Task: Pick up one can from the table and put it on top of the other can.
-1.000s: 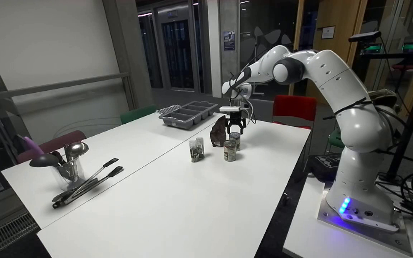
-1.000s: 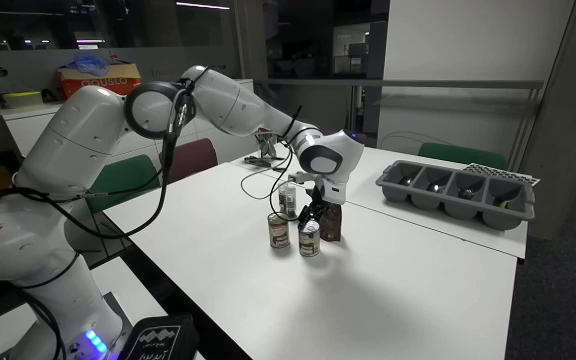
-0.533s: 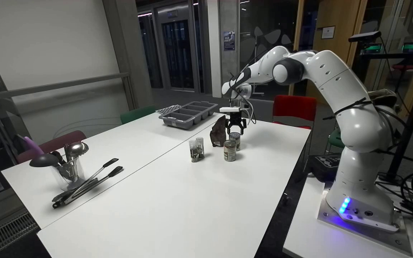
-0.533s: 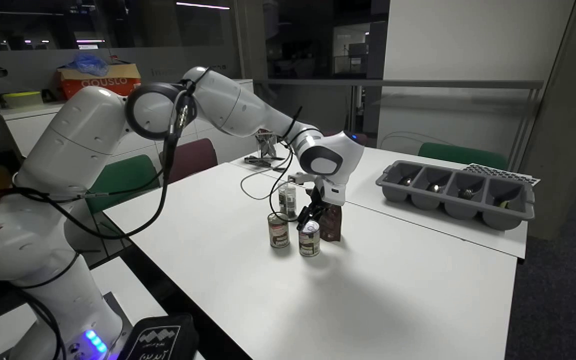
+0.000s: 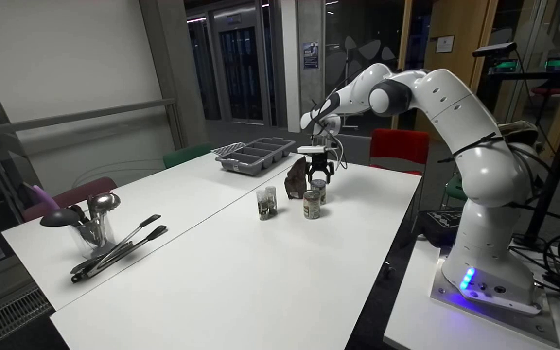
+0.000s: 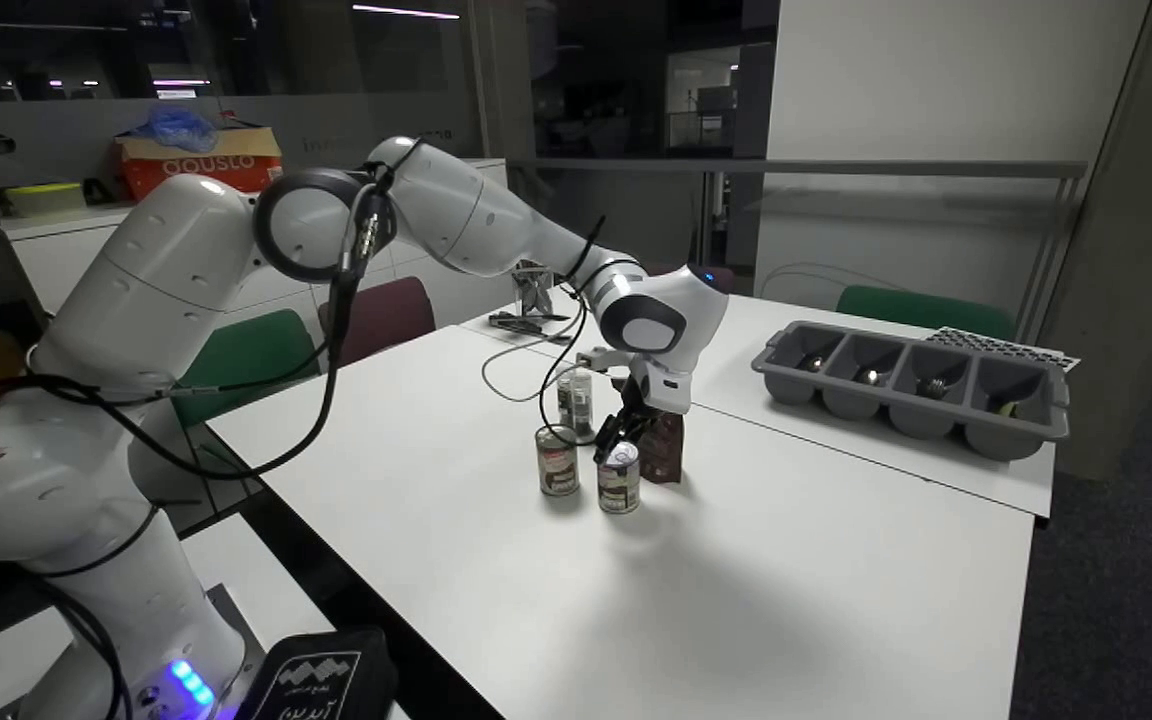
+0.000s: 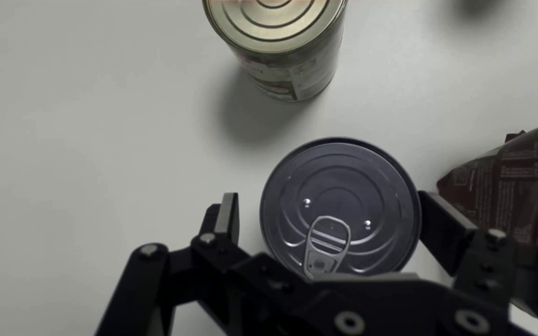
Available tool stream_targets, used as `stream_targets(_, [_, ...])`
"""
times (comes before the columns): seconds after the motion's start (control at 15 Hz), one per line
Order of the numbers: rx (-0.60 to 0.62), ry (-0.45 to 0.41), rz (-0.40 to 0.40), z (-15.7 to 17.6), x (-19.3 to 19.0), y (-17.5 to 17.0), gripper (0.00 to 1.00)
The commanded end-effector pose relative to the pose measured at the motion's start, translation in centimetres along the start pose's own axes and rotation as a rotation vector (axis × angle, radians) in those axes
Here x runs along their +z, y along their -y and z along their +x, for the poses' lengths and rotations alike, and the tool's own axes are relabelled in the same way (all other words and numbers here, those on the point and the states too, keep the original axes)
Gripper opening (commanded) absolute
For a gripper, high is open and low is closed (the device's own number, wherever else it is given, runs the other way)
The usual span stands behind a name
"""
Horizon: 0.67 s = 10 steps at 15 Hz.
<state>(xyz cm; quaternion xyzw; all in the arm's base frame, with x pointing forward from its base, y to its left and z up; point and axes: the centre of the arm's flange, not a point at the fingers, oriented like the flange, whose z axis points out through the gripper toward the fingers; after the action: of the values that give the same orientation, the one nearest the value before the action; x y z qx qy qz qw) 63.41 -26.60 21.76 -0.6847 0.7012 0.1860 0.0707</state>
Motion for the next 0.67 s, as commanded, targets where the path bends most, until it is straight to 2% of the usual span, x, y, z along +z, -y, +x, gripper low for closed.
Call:
stream_targets(0.0, [-0.004, 0.006, -0.013, 1.4, 0.7, 1.7, 1.00])
stream_targets(0.33, [-0.002, 0.021, -0.030, 3.1, 3.1, 3.3, 0.99])
stream_targets(0.4, [-0.006, 0.024, -0.032, 3.4, 3.4, 3.3, 0.74])
stream_targets(0.53, [-0.003, 0.032, -0.028, 3.9, 3.6, 3.6, 0.71])
stream_targets(0.6, [-0.002, 0.036, -0.025, 4.1, 3.6, 3.6, 0.65])
